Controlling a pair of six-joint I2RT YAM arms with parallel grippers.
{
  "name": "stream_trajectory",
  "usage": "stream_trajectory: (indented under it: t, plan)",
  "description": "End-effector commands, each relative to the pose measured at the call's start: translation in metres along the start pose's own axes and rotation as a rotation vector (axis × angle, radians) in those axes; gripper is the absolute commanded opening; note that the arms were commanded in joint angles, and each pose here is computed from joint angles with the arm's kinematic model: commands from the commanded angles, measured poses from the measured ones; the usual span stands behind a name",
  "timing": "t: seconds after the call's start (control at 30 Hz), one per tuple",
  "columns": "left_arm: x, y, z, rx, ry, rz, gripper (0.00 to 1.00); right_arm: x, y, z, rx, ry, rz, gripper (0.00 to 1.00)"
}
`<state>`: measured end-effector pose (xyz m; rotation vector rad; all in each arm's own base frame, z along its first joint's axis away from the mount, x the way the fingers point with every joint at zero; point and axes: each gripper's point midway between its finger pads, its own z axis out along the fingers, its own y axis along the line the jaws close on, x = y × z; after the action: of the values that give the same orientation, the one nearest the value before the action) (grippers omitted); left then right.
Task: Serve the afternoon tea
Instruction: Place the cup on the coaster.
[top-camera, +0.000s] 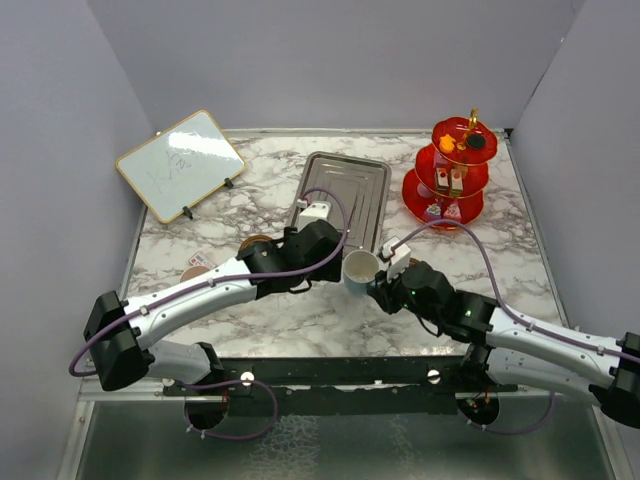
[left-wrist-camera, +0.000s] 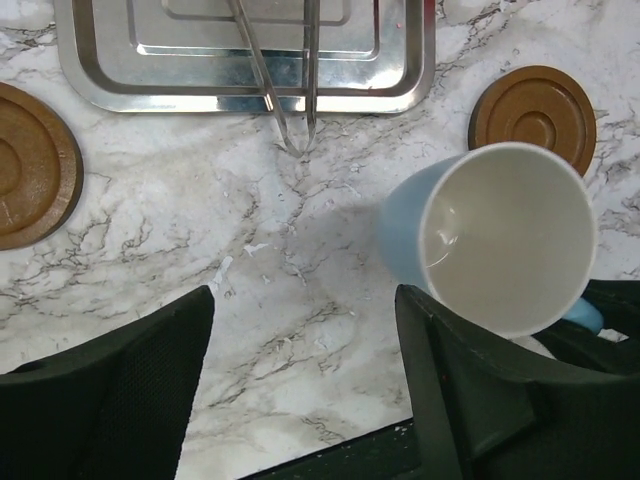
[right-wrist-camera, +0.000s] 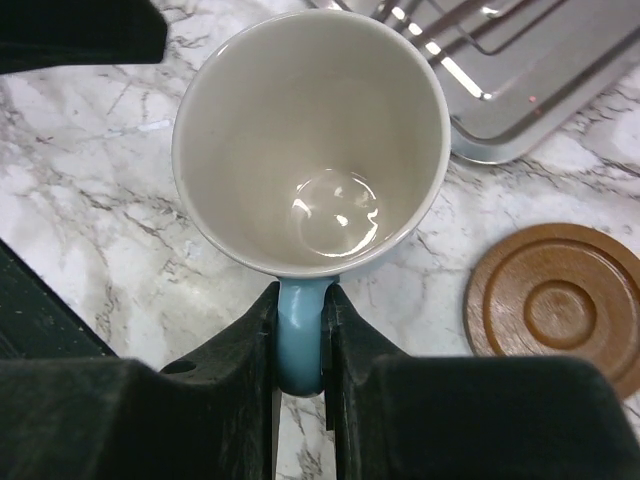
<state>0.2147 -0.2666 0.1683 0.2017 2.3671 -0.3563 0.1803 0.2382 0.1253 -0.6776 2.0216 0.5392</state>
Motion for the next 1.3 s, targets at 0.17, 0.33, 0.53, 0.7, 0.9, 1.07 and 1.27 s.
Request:
stream_trajectory:
  t: [0.17, 0.33, 0.53, 0.7, 0.9, 1.07, 1.27]
  plan:
    - [-0.01, 0.024, -0.016, -0.034, -0.101, 0.044, 0.9, -0.023, -0.056, -0.029, 0.302, -0.148, 0.112, 0.01]
    - [-0.01, 0.034, -0.018, -0.057, -0.118, 0.043, 0.95, -0.014, -0.073, -0.037, 0.402, -0.155, 0.171, 0.01]
    - [-0.008, 0.043, -0.02, -0.072, -0.118, 0.039, 0.98, -0.006, -0.088, -0.042, 0.514, -0.139, 0.24, 0.01]
    - [-0.007, 0.053, -0.017, -0.102, -0.105, 0.053, 0.99, 0.002, -0.095, -0.041, 0.589, -0.117, 0.31, 0.01]
    - [-0.012, 0.07, -0.016, -0.141, -0.099, 0.055, 0.99, 0.013, -0.099, -0.038, 0.64, -0.128, 0.411, 0.01]
    - [-0.019, 0.093, -0.016, -0.175, -0.101, 0.052, 0.99, 0.026, -0.098, -0.029, 0.623, -0.126, 0.42, 0.01]
    - [-0.024, 0.12, -0.016, -0.218, -0.096, 0.039, 0.99, 0.036, -0.104, -0.029, 0.668, -0.131, 0.45, 0.01]
